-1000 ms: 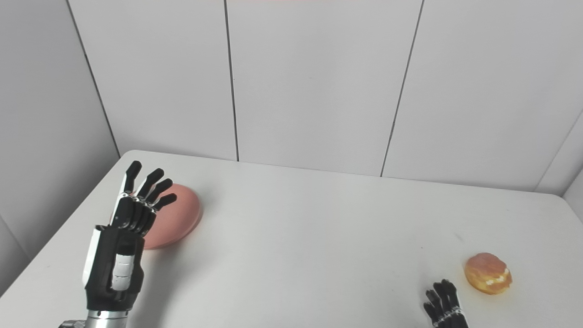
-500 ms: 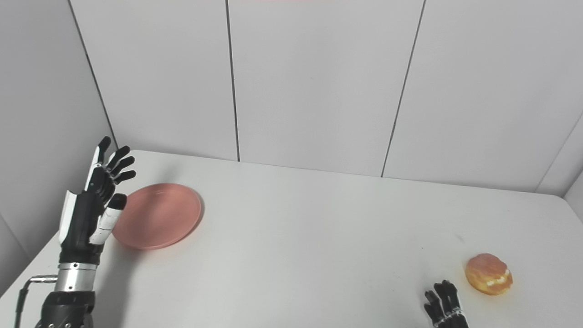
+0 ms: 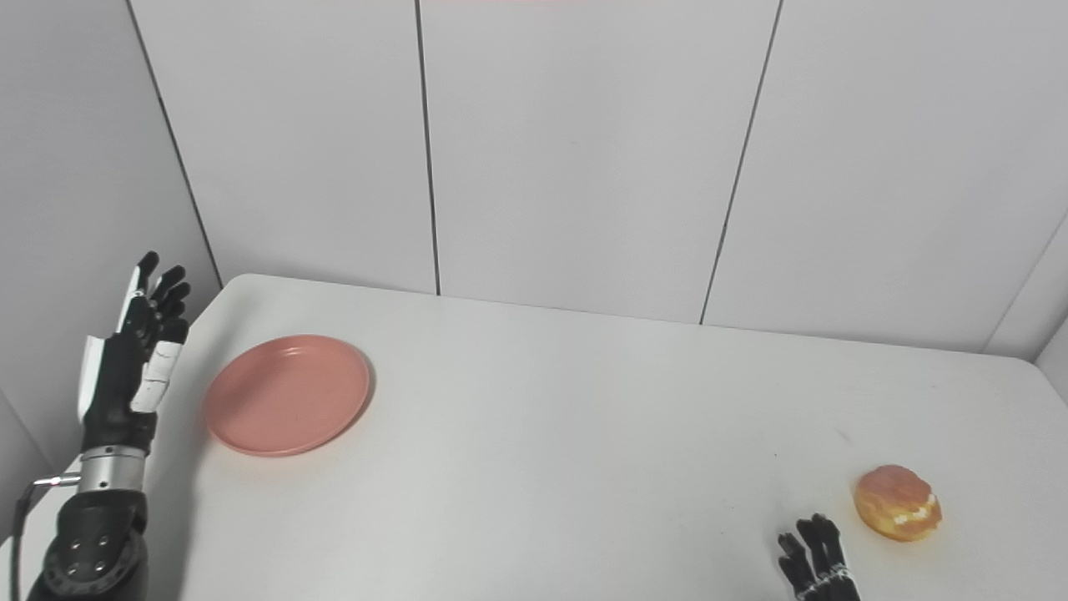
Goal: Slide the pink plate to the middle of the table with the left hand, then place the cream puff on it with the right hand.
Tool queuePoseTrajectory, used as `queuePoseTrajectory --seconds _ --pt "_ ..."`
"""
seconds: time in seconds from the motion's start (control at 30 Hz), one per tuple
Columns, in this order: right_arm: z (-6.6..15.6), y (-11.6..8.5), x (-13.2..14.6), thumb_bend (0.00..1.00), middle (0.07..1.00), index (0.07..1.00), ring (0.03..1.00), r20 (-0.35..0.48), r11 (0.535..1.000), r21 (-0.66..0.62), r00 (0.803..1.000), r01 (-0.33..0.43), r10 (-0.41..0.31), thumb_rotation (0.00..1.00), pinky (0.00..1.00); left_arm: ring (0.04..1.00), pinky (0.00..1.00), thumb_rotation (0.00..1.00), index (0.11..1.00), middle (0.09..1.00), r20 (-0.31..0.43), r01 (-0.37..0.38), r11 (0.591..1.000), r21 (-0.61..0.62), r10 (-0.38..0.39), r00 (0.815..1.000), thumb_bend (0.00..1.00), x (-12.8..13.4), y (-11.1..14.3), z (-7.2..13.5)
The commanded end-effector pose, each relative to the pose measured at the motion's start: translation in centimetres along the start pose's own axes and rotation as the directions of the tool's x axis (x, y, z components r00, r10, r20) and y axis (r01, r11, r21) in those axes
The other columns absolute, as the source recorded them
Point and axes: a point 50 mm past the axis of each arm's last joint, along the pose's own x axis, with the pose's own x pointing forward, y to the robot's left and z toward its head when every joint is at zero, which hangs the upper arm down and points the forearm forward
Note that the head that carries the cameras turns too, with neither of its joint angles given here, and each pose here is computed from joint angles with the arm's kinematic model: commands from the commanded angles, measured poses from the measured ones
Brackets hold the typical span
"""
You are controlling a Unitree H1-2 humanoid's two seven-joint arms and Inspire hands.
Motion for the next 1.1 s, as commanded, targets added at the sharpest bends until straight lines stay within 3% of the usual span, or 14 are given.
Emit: queuePoseTrajectory --seconds 0.0,0.13,0.27,0.37,0.43,0.6,0.7,0.93,1.07 --pt "-4.6 -2.1 -2.4 0.90 0.998 1.000 0.969 -0.262 0.997 0.004 0.962 0.082 -0.078 0.99 1.00 0.906 0.93 0.95 0.959 0.932 0.078 -0.068 0.997 0.020 0.066 0.995 0.85 2.8 1.4 1.1" --pt "-4.5 -2.0 -2.4 0.90 0.994 1.000 0.964 -0.262 0.996 0.002 0.962 0.084 -0.080 0.98 1.00 0.867 0.83 0.95 0.935 0.900 0.051 -0.074 0.995 0.073 0.070 0.996 0.80 2.7 1.7 -0.6" --pt "-4.5 -2.1 -2.5 0.90 0.994 1.000 0.963 -0.263 0.997 0.007 0.962 0.083 -0.078 0.98 1.00 0.828 0.80 0.87 0.904 0.873 -0.063 -0.109 0.989 0.098 0.115 0.991 0.81 2.1 1.9 -3.5" --pt "-4.4 -2.2 -2.5 0.89 0.997 1.000 0.964 -0.263 0.997 0.005 0.962 0.081 -0.077 0.98 1.00 0.826 0.80 0.88 0.893 0.868 -0.130 -0.125 0.980 0.154 0.145 0.981 0.85 1.9 2.4 -5.4" --pt "-4.3 -2.2 -2.6 0.90 0.996 1.000 0.966 -0.264 0.997 0.002 0.961 0.080 -0.077 0.98 1.00 0.850 0.86 0.90 0.899 0.875 -0.162 -0.126 0.976 0.180 0.156 0.974 0.92 1.8 2.6 -6.2" --pt "-4.4 -2.5 -2.7 0.90 0.997 1.000 0.965 -0.271 0.997 0.001 0.959 0.083 -0.080 0.98 1.00 0.838 0.83 0.88 0.864 0.860 -0.258 -0.137 0.968 0.209 0.190 0.947 0.91 0.9 3.3 -8.3" --pt "-4.4 -2.5 -2.7 0.90 0.996 1.000 0.967 -0.274 0.996 0.004 0.958 0.085 -0.081 0.97 1.00 0.838 0.81 0.88 0.858 0.862 -0.290 -0.123 0.971 0.204 0.180 0.940 0.89 0.4 3.3 -9.0" --pt "-4.6 -2.6 -2.7 0.90 0.988 1.000 0.962 -0.278 0.996 -0.002 0.957 0.085 -0.082 0.97 1.00 0.819 0.77 0.88 0.861 0.872 -0.309 -0.072 0.980 0.187 0.128 0.942 0.87 -0.1 2.3 -9.3" --pt "-4.6 -2.6 -2.7 0.89 0.993 1.000 0.969 -0.278 0.997 0.000 0.957 0.082 -0.078 0.97 1.00 0.818 0.75 0.85 0.861 0.873 -0.320 -0.058 0.992 0.113 0.092 0.943 0.86 -0.3 1.4 -9.2"
